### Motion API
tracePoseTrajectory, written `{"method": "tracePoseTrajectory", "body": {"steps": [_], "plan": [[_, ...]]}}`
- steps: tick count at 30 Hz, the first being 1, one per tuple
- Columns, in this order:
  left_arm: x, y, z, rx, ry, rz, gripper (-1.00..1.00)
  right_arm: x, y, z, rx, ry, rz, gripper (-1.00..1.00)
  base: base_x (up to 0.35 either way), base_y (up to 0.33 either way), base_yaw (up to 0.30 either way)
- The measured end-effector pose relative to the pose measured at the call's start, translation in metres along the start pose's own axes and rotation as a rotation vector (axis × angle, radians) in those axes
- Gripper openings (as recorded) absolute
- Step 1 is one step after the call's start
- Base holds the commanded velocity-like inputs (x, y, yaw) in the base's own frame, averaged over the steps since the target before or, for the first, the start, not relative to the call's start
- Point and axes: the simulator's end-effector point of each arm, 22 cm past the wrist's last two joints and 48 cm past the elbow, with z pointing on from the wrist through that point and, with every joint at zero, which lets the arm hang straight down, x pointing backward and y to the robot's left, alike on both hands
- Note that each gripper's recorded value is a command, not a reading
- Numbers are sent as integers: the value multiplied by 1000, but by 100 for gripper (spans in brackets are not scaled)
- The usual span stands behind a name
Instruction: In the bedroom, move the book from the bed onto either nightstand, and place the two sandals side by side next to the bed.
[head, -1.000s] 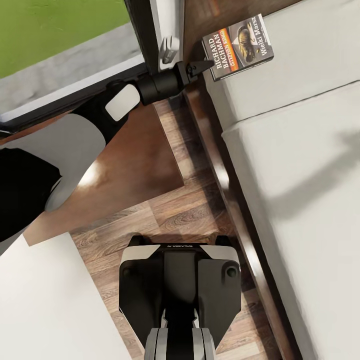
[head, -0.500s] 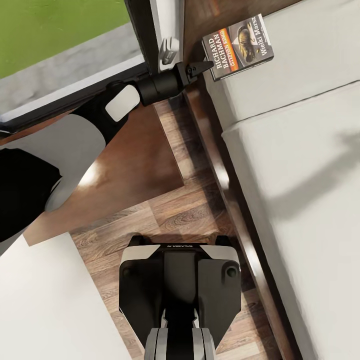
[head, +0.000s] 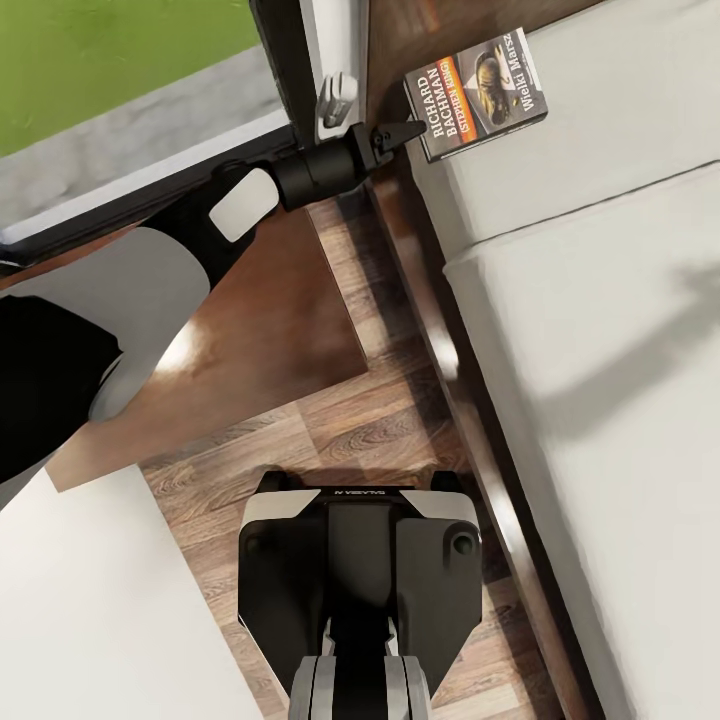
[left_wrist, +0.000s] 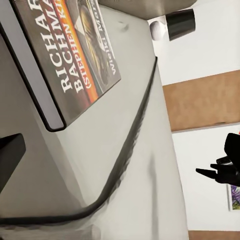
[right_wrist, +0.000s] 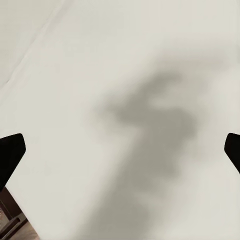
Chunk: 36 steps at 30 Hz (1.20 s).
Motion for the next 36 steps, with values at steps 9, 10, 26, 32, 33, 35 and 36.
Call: {"method": "tracePoseTrajectory", "body": {"steps": [9,10,26,32,33,35,36], "plan": [[0,4,-1,-14,-1,0,100,-8,6,-2,7,-10,-39,100,0,0,0],[0,5,-1,-16,0,0,100,-12,9,-4,11,-15,-56,100,0,0,0],[-2,9,-4,-28,-7,7,100,-50,36,-21,106,-61,-242,100,0,0,0],[-4,12,-7,-36,-10,10,100,-54,40,-24,121,-68,-268,100,0,0,0],[-5,14,-8,-38,-11,10,100,-55,41,-24,124,-69,-273,100,0,0,0],[-6,15,-10,-41,-12,11,100,-56,42,-25,127,-71,-278,100,0,0,0],[-7,17,-11,-45,-14,12,100,-57,42,-25,129,-72,-281,100,0,0,0]]}}
